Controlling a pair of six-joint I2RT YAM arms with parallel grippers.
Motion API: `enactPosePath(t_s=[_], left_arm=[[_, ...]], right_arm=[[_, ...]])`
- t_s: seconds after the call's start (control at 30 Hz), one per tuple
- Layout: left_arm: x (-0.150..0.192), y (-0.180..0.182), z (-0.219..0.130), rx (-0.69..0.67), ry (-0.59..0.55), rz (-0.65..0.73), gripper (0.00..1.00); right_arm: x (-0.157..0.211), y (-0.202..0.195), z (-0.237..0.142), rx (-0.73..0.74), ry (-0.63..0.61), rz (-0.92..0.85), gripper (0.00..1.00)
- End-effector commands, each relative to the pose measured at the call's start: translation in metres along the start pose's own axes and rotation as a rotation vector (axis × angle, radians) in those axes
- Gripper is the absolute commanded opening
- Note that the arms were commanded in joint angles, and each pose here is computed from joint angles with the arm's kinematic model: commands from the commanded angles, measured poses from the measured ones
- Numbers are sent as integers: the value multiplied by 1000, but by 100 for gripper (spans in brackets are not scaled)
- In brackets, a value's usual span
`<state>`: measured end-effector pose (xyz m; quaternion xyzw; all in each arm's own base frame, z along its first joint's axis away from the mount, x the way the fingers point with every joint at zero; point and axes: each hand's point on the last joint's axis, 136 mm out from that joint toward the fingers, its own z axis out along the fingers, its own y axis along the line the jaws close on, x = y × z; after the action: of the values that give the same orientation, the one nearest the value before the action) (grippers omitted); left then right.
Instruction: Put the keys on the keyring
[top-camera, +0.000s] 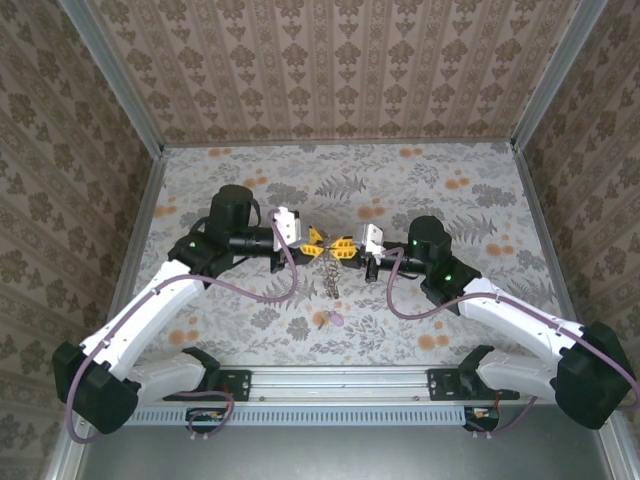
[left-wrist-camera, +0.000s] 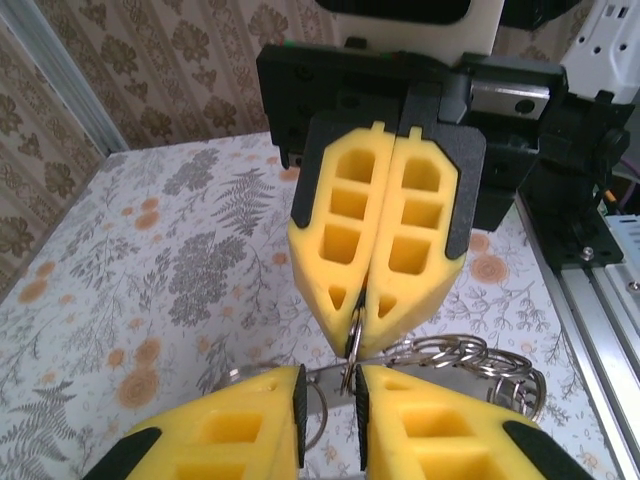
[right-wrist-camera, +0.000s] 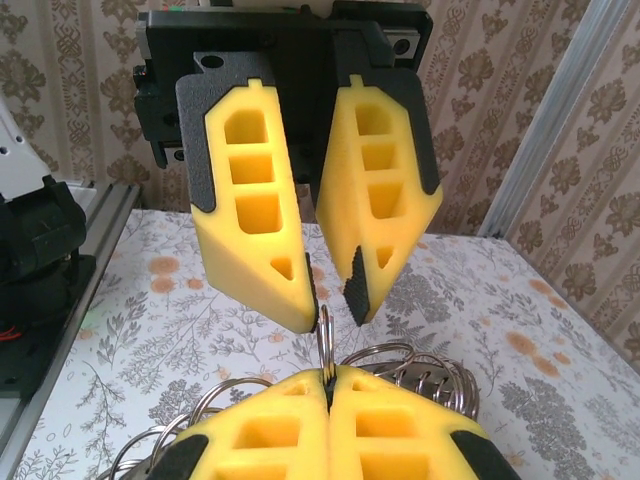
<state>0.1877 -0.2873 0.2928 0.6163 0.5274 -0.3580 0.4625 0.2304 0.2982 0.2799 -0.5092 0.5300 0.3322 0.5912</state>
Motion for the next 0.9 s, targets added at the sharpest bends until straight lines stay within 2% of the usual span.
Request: enactPosePath(t_s=[0.0, 0.57, 0.87], left_arm=[[-10, -6, 4, 54, -57, 0, 22], [2, -11, 11, 68, -39, -16, 21], [-1, -12, 12, 66, -48, 20, 14]], right_arm=[[-23, 0, -3, -13, -73, -32, 0], [-33, -1, -8, -1, -104, -43, 0], [-35, -1, -9, 1, -116, -42, 0]])
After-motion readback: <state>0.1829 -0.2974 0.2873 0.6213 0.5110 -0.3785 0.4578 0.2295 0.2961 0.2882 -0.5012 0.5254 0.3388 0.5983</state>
